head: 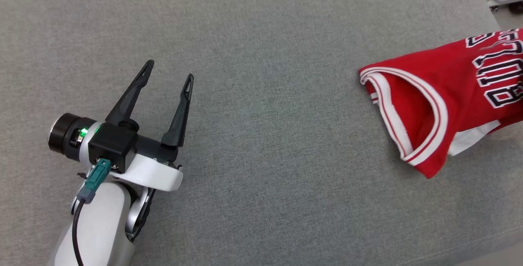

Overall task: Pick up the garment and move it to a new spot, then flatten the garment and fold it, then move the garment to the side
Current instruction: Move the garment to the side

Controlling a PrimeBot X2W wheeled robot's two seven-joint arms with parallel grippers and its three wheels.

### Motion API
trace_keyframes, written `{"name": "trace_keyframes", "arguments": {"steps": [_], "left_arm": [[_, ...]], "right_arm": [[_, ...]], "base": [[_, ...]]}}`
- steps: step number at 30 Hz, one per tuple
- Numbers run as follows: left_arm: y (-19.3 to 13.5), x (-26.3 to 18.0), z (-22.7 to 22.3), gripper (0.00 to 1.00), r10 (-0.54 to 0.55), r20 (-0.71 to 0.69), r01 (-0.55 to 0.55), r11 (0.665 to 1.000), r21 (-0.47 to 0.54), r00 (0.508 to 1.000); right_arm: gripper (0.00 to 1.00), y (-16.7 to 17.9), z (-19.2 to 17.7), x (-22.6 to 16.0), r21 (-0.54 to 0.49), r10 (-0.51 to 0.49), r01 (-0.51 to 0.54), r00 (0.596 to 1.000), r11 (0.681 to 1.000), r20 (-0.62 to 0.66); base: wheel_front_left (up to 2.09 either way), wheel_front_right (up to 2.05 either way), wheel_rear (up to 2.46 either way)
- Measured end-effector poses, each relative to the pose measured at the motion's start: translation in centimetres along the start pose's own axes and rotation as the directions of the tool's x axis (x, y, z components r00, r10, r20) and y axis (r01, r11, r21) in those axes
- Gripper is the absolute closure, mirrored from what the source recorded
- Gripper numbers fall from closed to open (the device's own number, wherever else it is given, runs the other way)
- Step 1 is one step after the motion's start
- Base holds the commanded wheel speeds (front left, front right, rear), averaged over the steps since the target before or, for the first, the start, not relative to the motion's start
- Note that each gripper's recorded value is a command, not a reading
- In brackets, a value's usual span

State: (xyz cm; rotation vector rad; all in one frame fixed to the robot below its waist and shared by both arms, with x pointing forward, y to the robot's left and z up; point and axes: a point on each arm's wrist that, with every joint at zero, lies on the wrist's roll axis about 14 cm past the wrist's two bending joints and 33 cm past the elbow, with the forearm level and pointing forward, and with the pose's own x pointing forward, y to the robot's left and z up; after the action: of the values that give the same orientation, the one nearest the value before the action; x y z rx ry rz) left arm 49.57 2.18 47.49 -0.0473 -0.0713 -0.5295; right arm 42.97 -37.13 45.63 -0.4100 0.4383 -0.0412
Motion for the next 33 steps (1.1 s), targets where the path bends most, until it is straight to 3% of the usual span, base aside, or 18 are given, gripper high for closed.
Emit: {"name": "trace_keyframes", "arguments": {"steps": [5, 6, 7, 8, 12, 16, 19, 23, 33], "left_arm": [[-0.8, 0.9, -1.4, 0.00, -0.034, -0.016, 0.033, 0.999, -0.018, 0.999], [-0.9, 1.1, -1.5, 0.00, -0.039, -0.017, 0.038, 0.999, -0.020, 0.999], [-1.1, 1.3, -1.6, 0.00, -0.043, -0.017, 0.043, 0.999, -0.023, 0.999], [-1.1, 1.4, -1.7, 0.00, -0.047, -0.015, 0.046, 0.999, -0.024, 0.999], [-1.4, 1.7, -1.8, 0.00, -0.056, -0.015, 0.056, 0.998, -0.026, 0.998], [-1.5, 1.7, -1.6, 0.00, -0.056, -0.010, 0.056, 0.998, -0.023, 0.998], [-0.9, 1.5, -1.0, 0.00, -0.033, -0.001, 0.033, 0.999, -0.016, 0.999], [-0.2, 0.8, -0.7, 0.00, 0.002, -0.004, -0.002, 1.000, -0.008, 1.000], [4.4, -3.5, 2.0, 0.00, 0.191, 0.018, -0.192, 0.980, 0.043, 0.981]], "right_arm": [[1.00, -1.5, -2.3, 0.3, 0.003, -0.063, 0.064, 0.997, 0.998, -0.034], [0.68, -1.6, -2.5, 0.4, 0.009, -0.075, 0.075, 0.997, 0.997, -0.027], [0.21, -1.8, -2.7, 0.4, 0.009, -0.084, 0.085, 0.996, 0.996, -0.031], [0.00, -2.0, -2.6, 0.4, 0.011, -0.094, 0.094, 0.995, 0.996, -0.018], [0.00, -3.3, -2.6, 0.1, 0.039, -0.155, 0.155, 0.988, 0.987, 0.010], [0.00, -3.8, -2.4, -0.3, 0.128, -0.213, 0.208, 0.976, 0.970, 0.034], [0.00, -3.3, -0.6, -0.5, 0.216, -0.242, 0.212, 0.963, 0.953, 0.119], [0.00, -1.4, 2.2, -0.7, 0.300, -0.240, 0.167, 0.944, 0.939, 0.227], [0.00, 6.9, 11.7, -3.4, 0.437, -0.174, -0.088, 0.833, 0.895, 0.525]], "base": [[0.00, 0.00, 0.00], [0.00, 0.00, 0.00], [0.00, 0.00, 0.00], [0.00, 0.00, 0.00], [0.00, 0.00, 0.00], [0.00, 0.00, 0.00], [0.00, 0.00, 0.00], [0.00, 0.00, 0.00], [0.00, 0.00, 0.00]]}}
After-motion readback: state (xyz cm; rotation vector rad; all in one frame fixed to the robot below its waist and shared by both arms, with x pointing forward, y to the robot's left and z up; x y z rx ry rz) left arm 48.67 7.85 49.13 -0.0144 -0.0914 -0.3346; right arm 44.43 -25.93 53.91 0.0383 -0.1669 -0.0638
